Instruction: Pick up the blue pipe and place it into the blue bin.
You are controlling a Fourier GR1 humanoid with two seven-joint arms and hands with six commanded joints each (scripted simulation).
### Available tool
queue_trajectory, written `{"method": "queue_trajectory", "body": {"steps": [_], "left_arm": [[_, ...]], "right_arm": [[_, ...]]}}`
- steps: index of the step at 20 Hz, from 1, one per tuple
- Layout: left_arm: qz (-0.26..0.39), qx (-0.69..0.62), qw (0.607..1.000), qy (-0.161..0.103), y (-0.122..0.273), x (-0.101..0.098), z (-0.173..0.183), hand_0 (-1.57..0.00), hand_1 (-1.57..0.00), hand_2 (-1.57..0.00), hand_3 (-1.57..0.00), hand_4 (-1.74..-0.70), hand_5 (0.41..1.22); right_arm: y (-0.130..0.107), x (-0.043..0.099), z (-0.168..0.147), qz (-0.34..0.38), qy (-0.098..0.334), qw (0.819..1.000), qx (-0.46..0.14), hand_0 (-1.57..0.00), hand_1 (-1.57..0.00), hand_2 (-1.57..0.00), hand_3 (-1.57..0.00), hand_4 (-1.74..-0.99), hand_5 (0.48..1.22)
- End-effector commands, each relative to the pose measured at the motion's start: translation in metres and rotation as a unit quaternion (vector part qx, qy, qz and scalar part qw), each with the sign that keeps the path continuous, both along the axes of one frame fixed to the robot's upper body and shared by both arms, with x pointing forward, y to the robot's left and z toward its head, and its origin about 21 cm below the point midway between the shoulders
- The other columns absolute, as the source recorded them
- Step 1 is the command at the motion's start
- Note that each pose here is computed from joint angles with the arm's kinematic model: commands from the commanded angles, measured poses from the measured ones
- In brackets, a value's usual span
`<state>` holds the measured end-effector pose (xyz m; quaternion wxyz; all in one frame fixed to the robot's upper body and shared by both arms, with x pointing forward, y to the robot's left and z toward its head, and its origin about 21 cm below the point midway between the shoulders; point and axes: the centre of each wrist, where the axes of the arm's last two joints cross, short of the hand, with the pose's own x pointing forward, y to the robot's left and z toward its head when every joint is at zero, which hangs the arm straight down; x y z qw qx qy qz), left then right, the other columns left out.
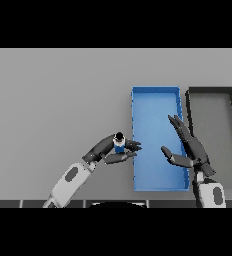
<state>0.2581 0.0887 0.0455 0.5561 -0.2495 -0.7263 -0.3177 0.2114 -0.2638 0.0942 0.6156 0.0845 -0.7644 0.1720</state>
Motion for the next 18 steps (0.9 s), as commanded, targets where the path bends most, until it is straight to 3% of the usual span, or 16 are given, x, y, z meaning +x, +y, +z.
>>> {"method": "queue_trajectory", "body": {"steps": [1,6,11,16,18], "left_arm": [[0.004,0.001,1.0,-0.002,0.003,0.001,0.002,-1.57,-1.57,-1.57,-1.57,-1.47,1.221],[0.006,0.006,1.0,-0.007,0.004,0.002,0.006,-1.57,-1.57,-1.57,-1.57,-1.47,1.221],[0.001,0.009,1.0,-0.011,0.003,0.004,0.004,-1.57,-1.57,-1.57,-1.57,-1.47,1.221],[-0.004,0.004,1.0,-0.011,0.004,0.009,0.004,-1.57,-1.57,-1.57,-1.57,-1.46,1.221],[-0.012,-0.002,1.0,0.002,0.008,0.011,0.003,-1.57,-1.57,-1.57,-1.57,-1.47,1.221]], "right_arm": [[0.001,0.004,0.014,0.032,0.0,0.999,-0.002,0.0,-0.02,-0.12,0.0,-1.228,0.588],[0.031,0.019,0.064,0.143,-0.014,0.988,-0.057,0.0,-0.01,-0.09,0.0,-1.27,0.558],[0.065,0.034,0.085,0.217,-0.03,0.971,-0.095,0.0,0.0,-0.04,0.0,-1.302,0.559],[0.095,0.045,0.092,0.278,-0.029,0.953,-0.114,0.0,0.0,-0.05,0.0,-1.253,0.554],[0.104,0.048,0.096,0.289,-0.032,0.948,-0.129,0.0,-0.01,-0.06,0.0,-1.232,0.545]]}}
